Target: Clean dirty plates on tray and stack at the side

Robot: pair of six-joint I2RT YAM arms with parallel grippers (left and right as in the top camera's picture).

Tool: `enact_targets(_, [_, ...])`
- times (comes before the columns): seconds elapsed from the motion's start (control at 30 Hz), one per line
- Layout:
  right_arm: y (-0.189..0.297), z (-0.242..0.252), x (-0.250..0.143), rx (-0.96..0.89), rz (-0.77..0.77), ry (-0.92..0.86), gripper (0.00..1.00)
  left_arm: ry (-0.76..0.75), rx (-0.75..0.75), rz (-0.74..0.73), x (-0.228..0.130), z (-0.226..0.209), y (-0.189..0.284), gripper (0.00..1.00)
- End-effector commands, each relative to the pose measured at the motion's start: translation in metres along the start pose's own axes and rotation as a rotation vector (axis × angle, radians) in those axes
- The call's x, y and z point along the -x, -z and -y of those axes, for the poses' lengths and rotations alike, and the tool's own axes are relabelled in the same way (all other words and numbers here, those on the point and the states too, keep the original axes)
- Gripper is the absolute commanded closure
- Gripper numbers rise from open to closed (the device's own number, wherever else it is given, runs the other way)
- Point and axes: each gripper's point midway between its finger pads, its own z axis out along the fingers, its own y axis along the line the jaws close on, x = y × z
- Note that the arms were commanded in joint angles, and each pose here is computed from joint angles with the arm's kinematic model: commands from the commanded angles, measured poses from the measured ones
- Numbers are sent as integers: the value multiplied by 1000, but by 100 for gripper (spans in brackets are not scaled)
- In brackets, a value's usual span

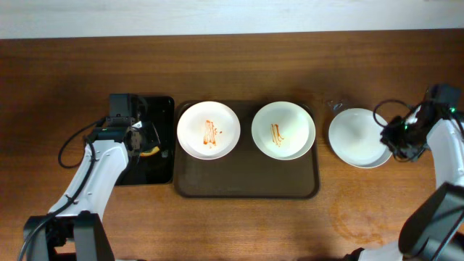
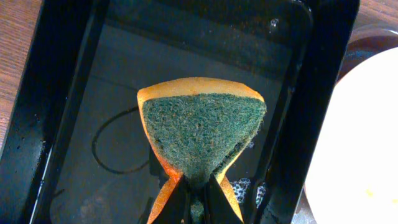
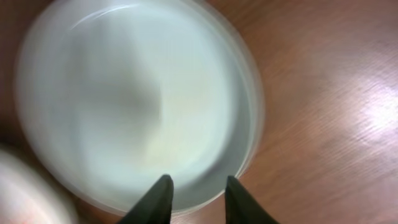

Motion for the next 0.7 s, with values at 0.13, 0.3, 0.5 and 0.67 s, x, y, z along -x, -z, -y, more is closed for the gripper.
enact_targets(0.13, [41,-160,-87,358,-102,543,64,-12,5,4,1,-2,-1,100])
enact_targets(0.3, [14,-227,-159,359,-170,704,64,-12,5,4,1,-2,-1,100])
enact_targets(0.5, [-40,-272,-228,365,-271,752,65,-12,6,1,0,-2,-1,100])
enact_targets(0.67, [-83,-278,-242,267,-245,681,70,-13,3,0,0,-1,-1,100])
